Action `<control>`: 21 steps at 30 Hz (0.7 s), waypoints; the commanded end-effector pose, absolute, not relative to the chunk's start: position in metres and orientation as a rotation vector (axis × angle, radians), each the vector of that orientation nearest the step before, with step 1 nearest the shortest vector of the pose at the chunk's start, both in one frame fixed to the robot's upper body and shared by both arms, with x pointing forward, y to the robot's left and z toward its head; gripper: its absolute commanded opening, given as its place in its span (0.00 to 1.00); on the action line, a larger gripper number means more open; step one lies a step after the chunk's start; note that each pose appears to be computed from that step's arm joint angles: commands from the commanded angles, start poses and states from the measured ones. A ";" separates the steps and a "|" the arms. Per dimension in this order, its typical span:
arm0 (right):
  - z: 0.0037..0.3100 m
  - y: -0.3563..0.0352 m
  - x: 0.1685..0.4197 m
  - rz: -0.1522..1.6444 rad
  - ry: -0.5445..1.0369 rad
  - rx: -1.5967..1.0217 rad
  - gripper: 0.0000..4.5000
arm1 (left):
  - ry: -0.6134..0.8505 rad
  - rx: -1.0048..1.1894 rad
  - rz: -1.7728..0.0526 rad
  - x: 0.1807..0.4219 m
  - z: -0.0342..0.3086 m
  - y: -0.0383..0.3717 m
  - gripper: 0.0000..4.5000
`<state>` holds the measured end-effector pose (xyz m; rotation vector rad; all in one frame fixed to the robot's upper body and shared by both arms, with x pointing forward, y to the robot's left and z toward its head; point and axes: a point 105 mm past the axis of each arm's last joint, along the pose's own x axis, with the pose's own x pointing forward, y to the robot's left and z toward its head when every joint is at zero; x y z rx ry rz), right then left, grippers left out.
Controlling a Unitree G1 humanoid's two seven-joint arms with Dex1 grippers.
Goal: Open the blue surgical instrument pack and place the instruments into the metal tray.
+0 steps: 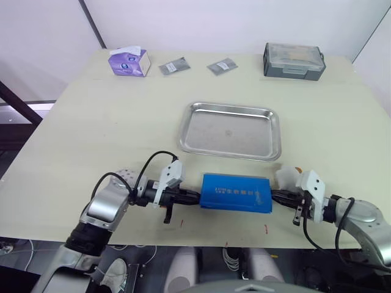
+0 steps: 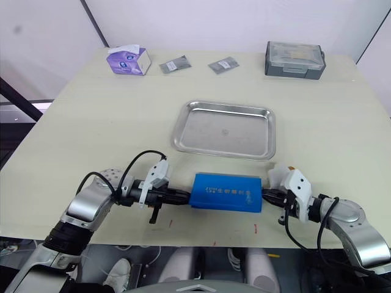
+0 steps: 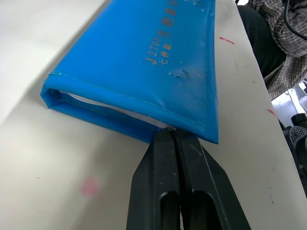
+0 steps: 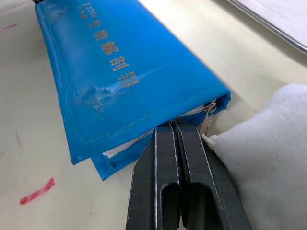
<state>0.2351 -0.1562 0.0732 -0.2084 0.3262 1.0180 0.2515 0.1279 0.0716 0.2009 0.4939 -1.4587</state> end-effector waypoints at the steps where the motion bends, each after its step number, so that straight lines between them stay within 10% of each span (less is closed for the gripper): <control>1: 0.080 -0.164 0.231 1.022 0.296 -0.257 0.00 | 0.493 0.214 -1.414 0.252 0.073 0.138 0.02; 10: 0.096 -0.174 0.203 1.101 0.219 -0.397 0.00 | 0.375 0.248 -1.367 0.253 0.109 0.175 0.02; 15: 0.113 -0.165 0.196 1.133 0.057 -0.456 0.50 | 0.322 0.301 -1.454 0.244 0.129 0.181 0.00; 21: 0.112 -0.156 0.206 1.149 -0.202 -0.893 1.00 | 0.258 0.468 -1.634 0.237 0.148 0.177 0.42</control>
